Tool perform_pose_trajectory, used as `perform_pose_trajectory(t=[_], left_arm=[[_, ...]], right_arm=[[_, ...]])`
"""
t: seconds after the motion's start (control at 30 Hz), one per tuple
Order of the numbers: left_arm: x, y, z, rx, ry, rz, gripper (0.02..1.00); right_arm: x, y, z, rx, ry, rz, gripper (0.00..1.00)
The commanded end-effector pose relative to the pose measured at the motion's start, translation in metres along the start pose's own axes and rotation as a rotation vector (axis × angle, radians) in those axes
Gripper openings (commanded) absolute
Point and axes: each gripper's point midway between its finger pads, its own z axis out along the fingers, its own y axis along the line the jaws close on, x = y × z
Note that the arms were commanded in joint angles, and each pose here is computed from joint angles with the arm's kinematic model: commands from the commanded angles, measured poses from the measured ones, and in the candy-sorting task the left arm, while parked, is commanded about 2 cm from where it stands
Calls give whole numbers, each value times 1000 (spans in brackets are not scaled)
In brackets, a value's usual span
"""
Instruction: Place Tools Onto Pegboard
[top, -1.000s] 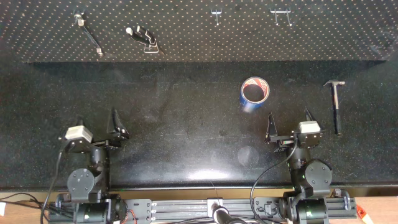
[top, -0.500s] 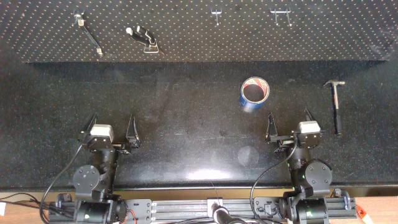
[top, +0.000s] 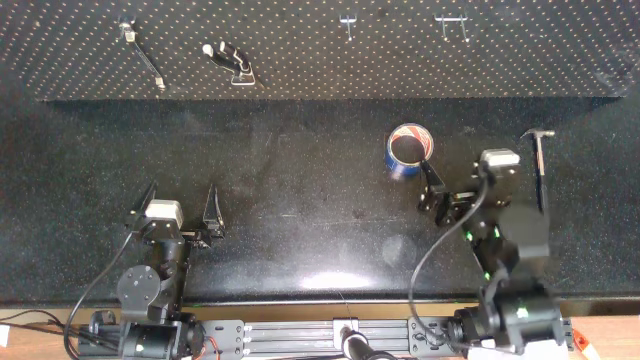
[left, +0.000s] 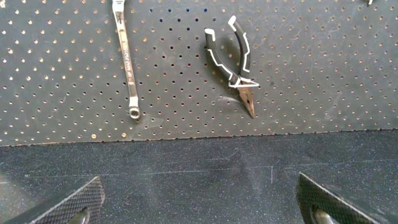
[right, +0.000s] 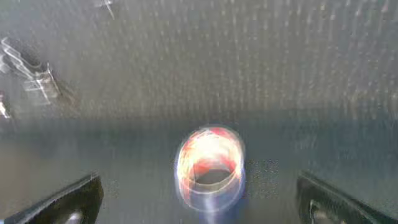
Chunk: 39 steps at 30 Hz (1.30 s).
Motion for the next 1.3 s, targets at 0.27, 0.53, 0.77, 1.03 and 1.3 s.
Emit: perform_pose_trajectory(t=[0.27, 0.53, 0.77, 1.03, 1.3], left_arm=[[1, -2, 0, 11, -1, 16, 996], [1, -2, 0, 11, -1, 16, 996], [1, -1, 0, 10, -1, 16, 996], [1, -2, 0, 11, -1, 16, 996], [1, -2, 0, 11, -1, 16, 996]], right_arm=[[60, 38, 84, 71, 619, 25, 996], [72, 14, 129, 231, 688, -6, 996], [92, 8, 136, 245, 751, -30, 818], [90, 8, 134, 244, 751, -38, 77], [-90, 129, 83, -88, 34, -247, 75]])
